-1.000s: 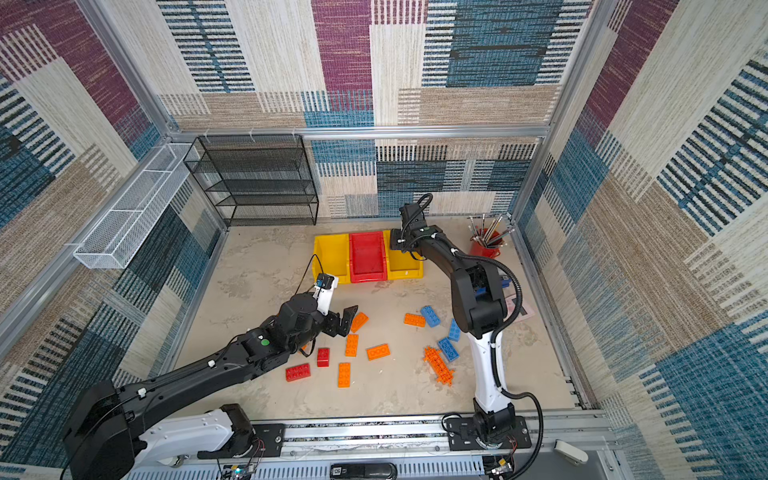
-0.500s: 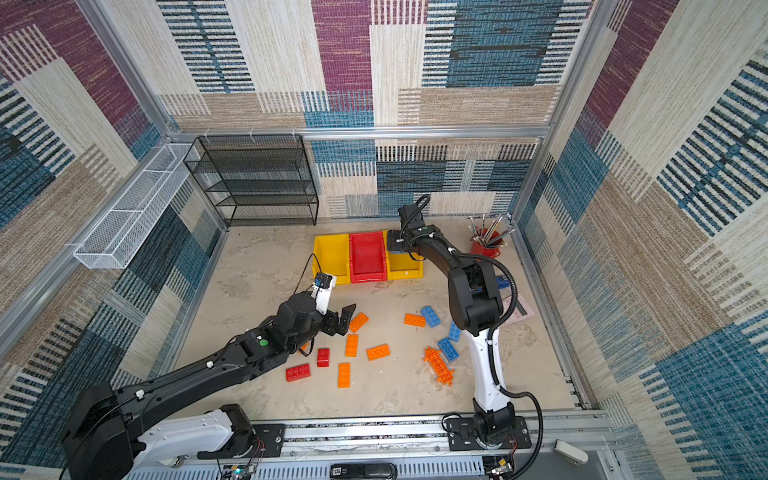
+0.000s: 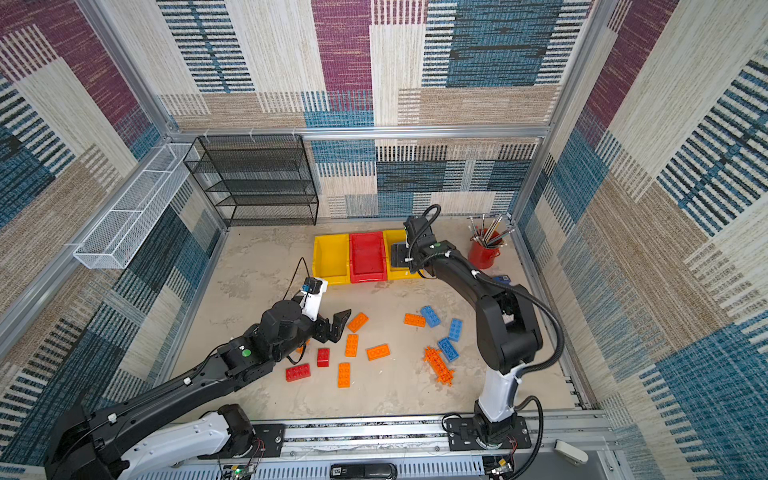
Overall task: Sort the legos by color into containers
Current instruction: 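Move the right gripper back and grasp another blue brick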
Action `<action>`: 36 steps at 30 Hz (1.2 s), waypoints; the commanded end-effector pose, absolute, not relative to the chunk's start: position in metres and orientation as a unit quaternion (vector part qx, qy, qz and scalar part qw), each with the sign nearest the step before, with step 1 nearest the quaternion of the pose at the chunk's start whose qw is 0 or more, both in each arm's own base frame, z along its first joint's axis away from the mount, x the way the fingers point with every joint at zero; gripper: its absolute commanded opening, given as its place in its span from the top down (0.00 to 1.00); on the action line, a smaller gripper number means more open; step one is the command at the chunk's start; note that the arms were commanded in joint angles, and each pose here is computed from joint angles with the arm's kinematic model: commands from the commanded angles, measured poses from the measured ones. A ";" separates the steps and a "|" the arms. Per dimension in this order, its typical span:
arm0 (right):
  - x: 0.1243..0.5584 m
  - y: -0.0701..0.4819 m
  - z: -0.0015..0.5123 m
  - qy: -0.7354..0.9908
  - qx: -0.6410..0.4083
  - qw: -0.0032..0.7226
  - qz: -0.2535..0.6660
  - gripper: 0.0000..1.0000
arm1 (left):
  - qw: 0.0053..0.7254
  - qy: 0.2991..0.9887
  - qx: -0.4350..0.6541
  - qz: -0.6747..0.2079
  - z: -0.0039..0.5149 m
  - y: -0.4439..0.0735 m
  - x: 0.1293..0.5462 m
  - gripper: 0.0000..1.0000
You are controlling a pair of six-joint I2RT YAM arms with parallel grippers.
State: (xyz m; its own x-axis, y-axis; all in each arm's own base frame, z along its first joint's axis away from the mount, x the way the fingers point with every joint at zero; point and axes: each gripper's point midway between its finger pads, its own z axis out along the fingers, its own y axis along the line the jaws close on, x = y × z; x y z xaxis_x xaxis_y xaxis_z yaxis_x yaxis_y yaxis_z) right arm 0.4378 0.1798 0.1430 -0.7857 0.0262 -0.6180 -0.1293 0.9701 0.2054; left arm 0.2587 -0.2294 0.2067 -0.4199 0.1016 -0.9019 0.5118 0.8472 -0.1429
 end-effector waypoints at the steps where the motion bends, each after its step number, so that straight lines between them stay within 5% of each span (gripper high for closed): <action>1: 0.400 0.166 0.130 0.941 -0.002 0.314 0.123 0.19 | 0.470 0.826 0.191 -0.247 0.198 -0.236 0.241 0.01; 11: 0.317 0.130 0.079 0.953 0.034 0.277 0.113 0.21 | 0.429 0.828 0.202 -0.299 0.183 -0.251 0.216 0.01; 29: 0.332 0.107 0.049 0.961 0.050 0.264 0.069 0.29 | 0.431 0.836 0.211 -0.266 0.176 -0.260 0.231 0.01; 36: 0.333 0.100 0.043 0.963 0.054 0.257 0.062 0.44 | 0.433 0.835 0.213 -0.264 0.177 -0.264 0.236 0.01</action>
State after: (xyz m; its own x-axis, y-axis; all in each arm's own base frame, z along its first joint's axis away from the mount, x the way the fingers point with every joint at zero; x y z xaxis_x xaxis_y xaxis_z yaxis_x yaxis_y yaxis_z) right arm 0.3248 0.0994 0.0390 -0.8769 0.1376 -0.4606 0.0797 0.9865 0.1430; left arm 0.2298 -0.2619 0.1657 -0.5721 0.1368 -0.8087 0.5747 0.7703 -0.2762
